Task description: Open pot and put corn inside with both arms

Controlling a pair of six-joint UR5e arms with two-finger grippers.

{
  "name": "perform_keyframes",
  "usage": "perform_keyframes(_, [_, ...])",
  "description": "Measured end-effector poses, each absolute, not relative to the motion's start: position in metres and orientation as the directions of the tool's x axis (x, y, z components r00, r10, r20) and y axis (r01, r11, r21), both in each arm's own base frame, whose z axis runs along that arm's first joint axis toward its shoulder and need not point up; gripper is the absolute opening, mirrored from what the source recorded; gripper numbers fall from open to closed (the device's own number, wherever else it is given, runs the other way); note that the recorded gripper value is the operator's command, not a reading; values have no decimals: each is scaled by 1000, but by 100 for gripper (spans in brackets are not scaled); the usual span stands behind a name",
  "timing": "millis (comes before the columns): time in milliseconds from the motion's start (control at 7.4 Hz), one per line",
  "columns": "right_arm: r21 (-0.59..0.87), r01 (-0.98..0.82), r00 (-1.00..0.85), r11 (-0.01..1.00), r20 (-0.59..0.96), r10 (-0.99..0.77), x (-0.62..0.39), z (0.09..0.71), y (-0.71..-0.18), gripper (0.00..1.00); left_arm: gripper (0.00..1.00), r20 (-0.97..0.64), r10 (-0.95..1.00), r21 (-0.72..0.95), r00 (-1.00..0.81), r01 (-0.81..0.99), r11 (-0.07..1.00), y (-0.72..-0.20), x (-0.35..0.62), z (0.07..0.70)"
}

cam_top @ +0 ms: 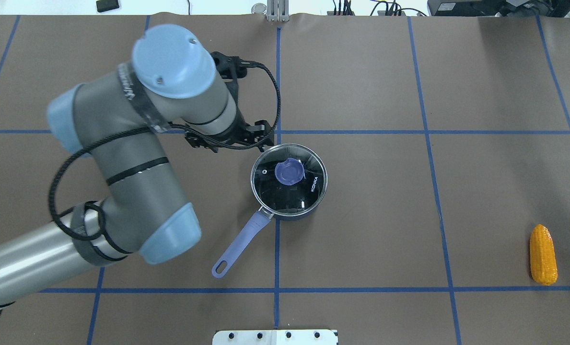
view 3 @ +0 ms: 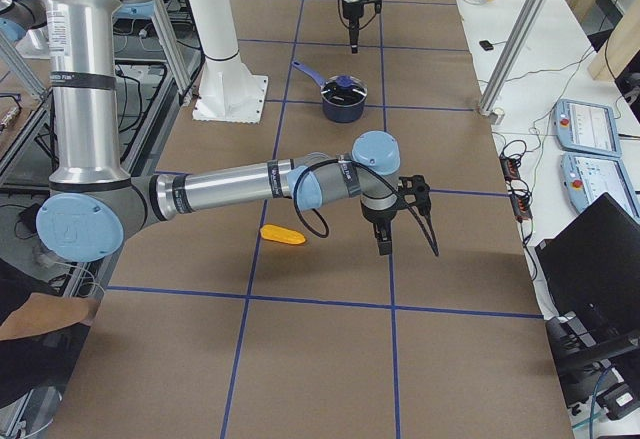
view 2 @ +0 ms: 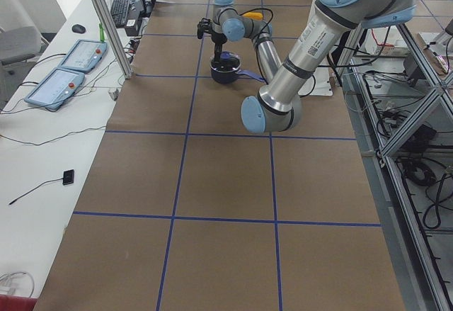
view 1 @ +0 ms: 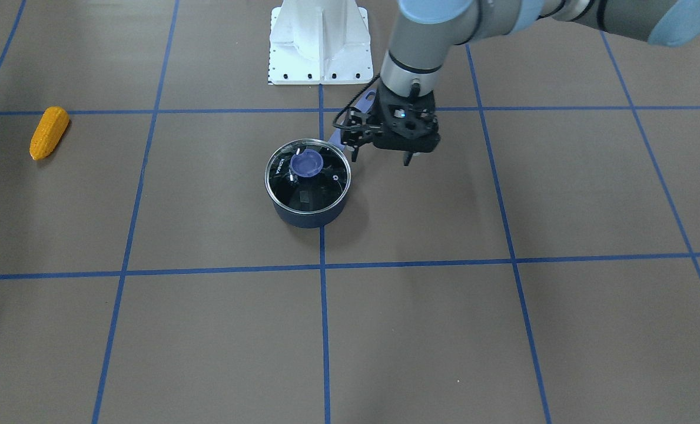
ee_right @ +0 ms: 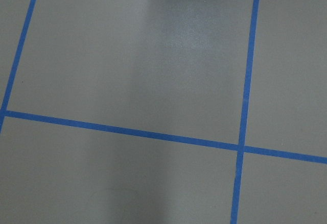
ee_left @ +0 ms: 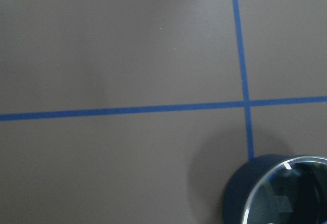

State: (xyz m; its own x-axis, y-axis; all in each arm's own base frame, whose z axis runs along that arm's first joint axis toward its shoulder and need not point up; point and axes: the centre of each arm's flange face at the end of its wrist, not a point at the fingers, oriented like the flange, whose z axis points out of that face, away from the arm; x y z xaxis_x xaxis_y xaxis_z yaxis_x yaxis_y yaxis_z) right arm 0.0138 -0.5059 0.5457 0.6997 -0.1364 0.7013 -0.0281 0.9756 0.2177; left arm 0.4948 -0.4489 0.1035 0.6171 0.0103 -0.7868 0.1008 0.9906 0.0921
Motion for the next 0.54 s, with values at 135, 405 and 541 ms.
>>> perform_keyframes(135, [217,-28,700,976,701,-136,14,546,-506,100,99,-776,-23,67,630,118,991,-442,533,83])
perform_keyframes(405, [217,-27,700,976,701,-136,13,546,-505,100,99,-752,-40,57,658,125,990,-425,576,76])
perform_keyframes(541, [216,-27,700,976,701,-136,13,547,-505,100,99,-744,-40,55,667,120,991,-420,585,79])
